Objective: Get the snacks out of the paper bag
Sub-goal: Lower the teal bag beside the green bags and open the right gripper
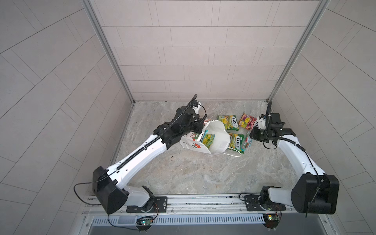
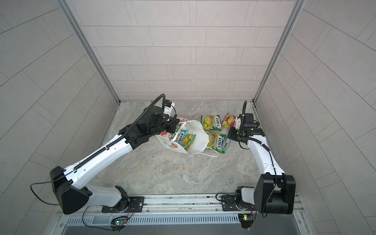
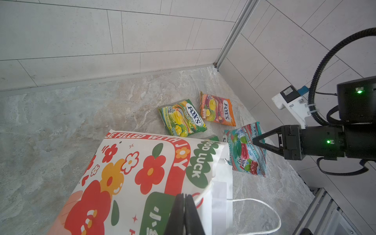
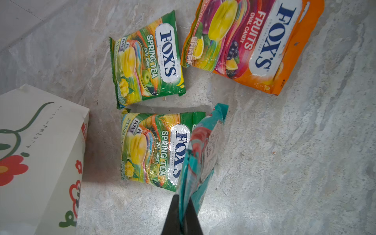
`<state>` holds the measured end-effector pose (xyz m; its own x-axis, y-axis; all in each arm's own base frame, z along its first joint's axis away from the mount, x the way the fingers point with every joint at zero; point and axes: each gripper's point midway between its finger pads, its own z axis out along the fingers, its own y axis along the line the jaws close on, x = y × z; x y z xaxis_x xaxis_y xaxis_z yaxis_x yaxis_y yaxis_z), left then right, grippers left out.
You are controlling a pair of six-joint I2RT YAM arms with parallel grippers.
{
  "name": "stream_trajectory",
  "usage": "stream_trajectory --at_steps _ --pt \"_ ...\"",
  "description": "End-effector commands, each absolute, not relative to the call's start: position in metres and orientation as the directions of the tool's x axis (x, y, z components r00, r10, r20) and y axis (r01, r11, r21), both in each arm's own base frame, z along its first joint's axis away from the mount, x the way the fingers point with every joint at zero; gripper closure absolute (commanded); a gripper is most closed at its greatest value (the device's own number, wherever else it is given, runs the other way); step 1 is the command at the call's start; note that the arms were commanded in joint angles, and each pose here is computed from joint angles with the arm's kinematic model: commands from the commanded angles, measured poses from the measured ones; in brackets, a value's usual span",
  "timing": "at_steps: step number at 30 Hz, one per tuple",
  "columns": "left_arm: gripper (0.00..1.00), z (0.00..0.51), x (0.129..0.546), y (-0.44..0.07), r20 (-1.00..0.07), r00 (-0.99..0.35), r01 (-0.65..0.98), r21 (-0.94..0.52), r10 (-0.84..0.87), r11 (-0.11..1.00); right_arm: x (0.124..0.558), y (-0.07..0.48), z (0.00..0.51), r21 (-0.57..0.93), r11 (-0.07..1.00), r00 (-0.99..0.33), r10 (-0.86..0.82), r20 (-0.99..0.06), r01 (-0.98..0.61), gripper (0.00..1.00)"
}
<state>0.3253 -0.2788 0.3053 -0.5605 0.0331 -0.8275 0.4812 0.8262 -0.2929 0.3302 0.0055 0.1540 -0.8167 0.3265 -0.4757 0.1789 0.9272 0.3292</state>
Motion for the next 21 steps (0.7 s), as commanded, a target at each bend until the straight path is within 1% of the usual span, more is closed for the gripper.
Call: stream_trajectory --at_steps 1,4,11,12,15,16,18,19,21 --pt "1.00 0.315 0.321 -0.270 -0.841 -0.540 0.485 -0.267 0.045 0.833 0.333 -0.002 0.153 0.289 0.944 -0.814 0.293 -0.502 0.162 1.00" --pt "1.00 0.315 0.321 -0.270 -0.843 -0.536 0.484 -0.258 0.051 0.836 0.331 -0.009 0.146 0.240 0.957 -0.827 0.267 -0.495 0.165 1.00" --pt "1.00 0.317 0.321 -0.270 -0.844 -0.533 0.488 -0.256 0.053 0.835 0.324 -0.032 0.133 0.111 0.967 -0.847 0.256 -0.466 0.231 1.00" --pt "1.00 0.316 0.321 -0.270 -0.844 -0.533 0.489 -0.256 0.054 0.834 0.323 -0.035 0.132 0.098 0.965 -0.847 0.259 -0.465 0.242 0.97" --pt "1.00 0.318 0.320 -0.269 -0.845 -0.532 0.490 -0.256 0.053 0.833 0.321 -0.044 0.130 0.050 0.962 -0.848 0.262 -0.461 0.269 0.94" --pt "1.00 0.317 0.320 -0.269 -0.845 -0.532 0.489 -0.257 0.052 0.834 0.320 -0.047 0.130 0.035 0.958 -0.845 0.269 -0.462 0.286 0.90" --pt "1.00 0.318 0.320 -0.269 -0.846 -0.531 0.489 -0.257 0.051 0.833 0.318 -0.055 0.130 -0.001 0.951 -0.843 0.273 -0.463 0.309 0.87" --pt "1.00 0.318 0.319 -0.270 -0.845 -0.532 0.491 -0.258 0.052 0.832 0.318 -0.059 0.131 -0.020 0.944 -0.838 0.282 -0.467 0.329 0.83" --pt "1.00 0.319 0.319 -0.269 -0.846 -0.530 0.491 -0.257 0.051 0.832 0.317 -0.065 0.131 -0.047 0.936 -0.834 0.288 -0.471 0.350 0.72"
